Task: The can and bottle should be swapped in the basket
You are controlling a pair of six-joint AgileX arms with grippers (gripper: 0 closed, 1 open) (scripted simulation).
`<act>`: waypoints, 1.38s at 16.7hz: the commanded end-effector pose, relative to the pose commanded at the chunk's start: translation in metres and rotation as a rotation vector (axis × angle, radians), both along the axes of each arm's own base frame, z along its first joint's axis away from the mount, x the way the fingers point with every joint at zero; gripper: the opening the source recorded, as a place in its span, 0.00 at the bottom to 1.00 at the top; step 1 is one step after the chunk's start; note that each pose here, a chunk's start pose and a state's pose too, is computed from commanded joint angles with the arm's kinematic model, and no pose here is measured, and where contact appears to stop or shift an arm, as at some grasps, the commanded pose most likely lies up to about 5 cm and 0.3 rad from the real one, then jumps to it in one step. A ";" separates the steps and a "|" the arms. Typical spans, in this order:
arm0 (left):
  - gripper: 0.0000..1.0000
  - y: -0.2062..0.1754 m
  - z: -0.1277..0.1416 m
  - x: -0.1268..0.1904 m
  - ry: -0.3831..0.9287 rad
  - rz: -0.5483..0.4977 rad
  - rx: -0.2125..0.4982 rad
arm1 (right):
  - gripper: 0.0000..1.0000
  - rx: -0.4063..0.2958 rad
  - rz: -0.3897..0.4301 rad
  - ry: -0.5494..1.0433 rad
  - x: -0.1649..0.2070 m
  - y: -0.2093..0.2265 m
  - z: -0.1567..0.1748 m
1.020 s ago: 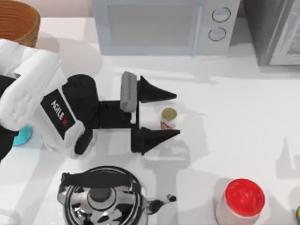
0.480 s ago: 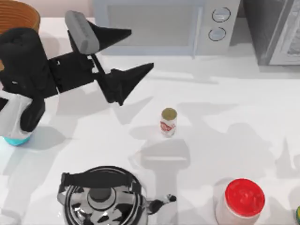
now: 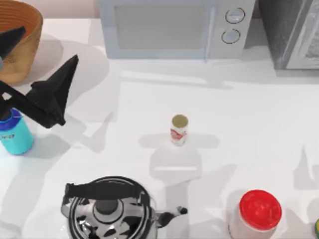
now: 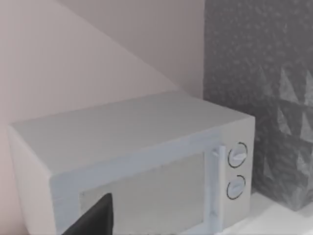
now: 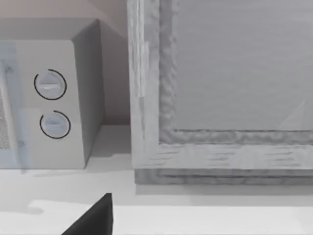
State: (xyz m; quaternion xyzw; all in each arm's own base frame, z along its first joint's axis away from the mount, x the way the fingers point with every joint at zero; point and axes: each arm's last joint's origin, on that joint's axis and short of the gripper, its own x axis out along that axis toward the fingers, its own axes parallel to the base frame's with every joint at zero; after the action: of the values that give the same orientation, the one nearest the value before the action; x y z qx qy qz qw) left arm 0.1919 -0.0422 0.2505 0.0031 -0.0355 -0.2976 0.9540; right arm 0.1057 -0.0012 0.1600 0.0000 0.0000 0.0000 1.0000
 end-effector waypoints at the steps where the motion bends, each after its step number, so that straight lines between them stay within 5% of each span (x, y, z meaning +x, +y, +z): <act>1: 1.00 0.007 -0.004 -0.017 -0.002 0.069 -0.004 | 1.00 0.000 0.000 0.000 0.000 0.000 0.000; 5: 1.00 0.026 -0.037 -0.065 0.007 0.327 -0.014 | 1.00 0.000 0.000 0.000 0.000 0.000 0.000; 10: 1.00 0.039 -0.081 -0.085 0.055 0.557 -0.010 | 1.00 0.000 0.000 0.000 0.000 0.000 0.000; 23: 1.00 0.042 -0.084 -0.077 0.072 0.626 -0.003 | 1.00 0.000 0.000 0.000 0.000 0.000 0.000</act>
State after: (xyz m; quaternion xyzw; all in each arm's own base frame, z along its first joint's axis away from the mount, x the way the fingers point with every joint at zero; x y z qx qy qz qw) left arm 0.1150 -0.0001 0.1668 0.0019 0.0005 0.0106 0.9999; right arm 0.1057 -0.0012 0.1600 0.0000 0.0000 0.0000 1.0000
